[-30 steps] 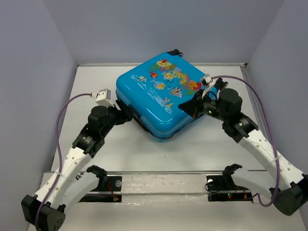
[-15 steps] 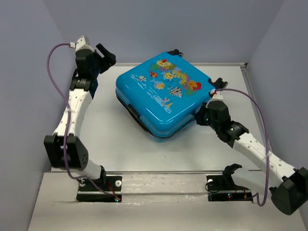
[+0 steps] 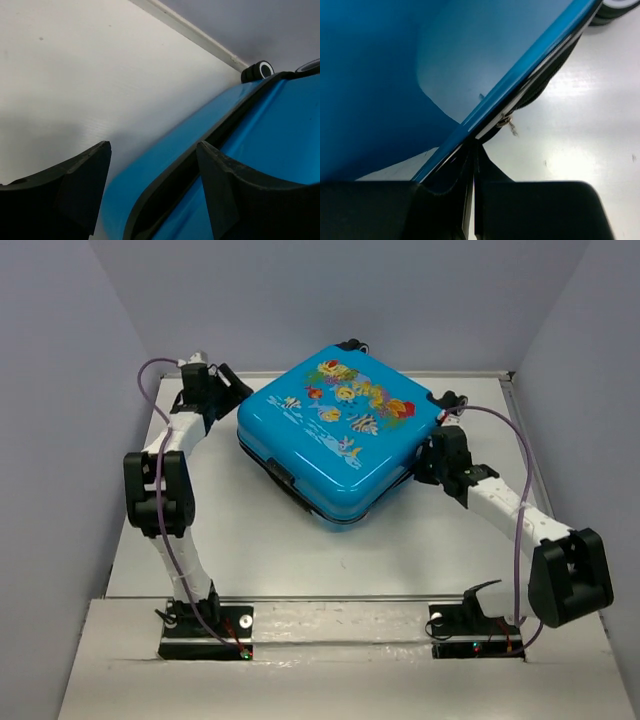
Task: Pack the luggage
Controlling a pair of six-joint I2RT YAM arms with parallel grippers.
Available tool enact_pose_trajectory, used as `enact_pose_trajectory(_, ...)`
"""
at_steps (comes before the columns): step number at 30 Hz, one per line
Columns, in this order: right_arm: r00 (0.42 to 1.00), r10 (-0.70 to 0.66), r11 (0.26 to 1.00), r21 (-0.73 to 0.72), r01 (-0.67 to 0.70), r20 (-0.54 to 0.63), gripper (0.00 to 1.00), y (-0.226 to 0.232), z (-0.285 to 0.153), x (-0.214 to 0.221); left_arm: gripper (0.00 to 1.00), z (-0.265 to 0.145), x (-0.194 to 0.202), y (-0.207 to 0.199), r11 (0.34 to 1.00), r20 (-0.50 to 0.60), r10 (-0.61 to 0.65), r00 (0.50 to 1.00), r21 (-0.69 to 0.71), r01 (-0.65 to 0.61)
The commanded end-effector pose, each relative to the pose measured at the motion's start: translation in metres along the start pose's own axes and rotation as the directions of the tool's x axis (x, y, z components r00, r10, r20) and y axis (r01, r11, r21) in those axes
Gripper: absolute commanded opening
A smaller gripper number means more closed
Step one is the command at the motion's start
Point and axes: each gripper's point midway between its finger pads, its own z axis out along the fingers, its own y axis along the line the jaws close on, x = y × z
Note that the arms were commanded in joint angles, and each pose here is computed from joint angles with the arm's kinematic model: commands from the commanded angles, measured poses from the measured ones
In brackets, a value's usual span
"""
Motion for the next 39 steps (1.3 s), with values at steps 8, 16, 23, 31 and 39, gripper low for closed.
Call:
enact_pose_trajectory(8,0.988,-0.096,0.783,-0.603,0.15,0.122,0.14,0.168,0.012,-0.091,0.73,-0.113,0.026,0.029,0.985,0.24,-0.168,0.956,0.013,0.17)
enact_pose_trajectory(16,0.992,-0.1,0.865,-0.486,0.124,0.076,0.49,0.142,0.004,-0.084,0.99,-0.201,-0.081,-0.033,1.0,0.457,-0.022,0.889,0.003,0.024)
enact_pose_trajectory(23,0.989,-0.119,0.821,-0.551,0.148,0.088,0.4,0.132,-0.037,-0.043,0.99,-0.295,-0.096,-0.094,0.987,0.527,0.061,0.848,0.094,-0.129)
enact_pose_trajectory(31,0.99,-0.069,0.879,-0.462,0.12,0.125,0.4,0.118,-0.051,-0.019,0.99,-0.254,0.015,-0.004,0.998,0.359,0.0,0.933,0.064,-0.024)
enact_pose_trajectory(39,0.985,-0.139,0.744,-0.646,0.174,0.106,0.56,0.166,-0.063,0.014,0.81,-0.258,0.03,0.028,0.989,0.445,-0.144,0.884,0.048,0.137)
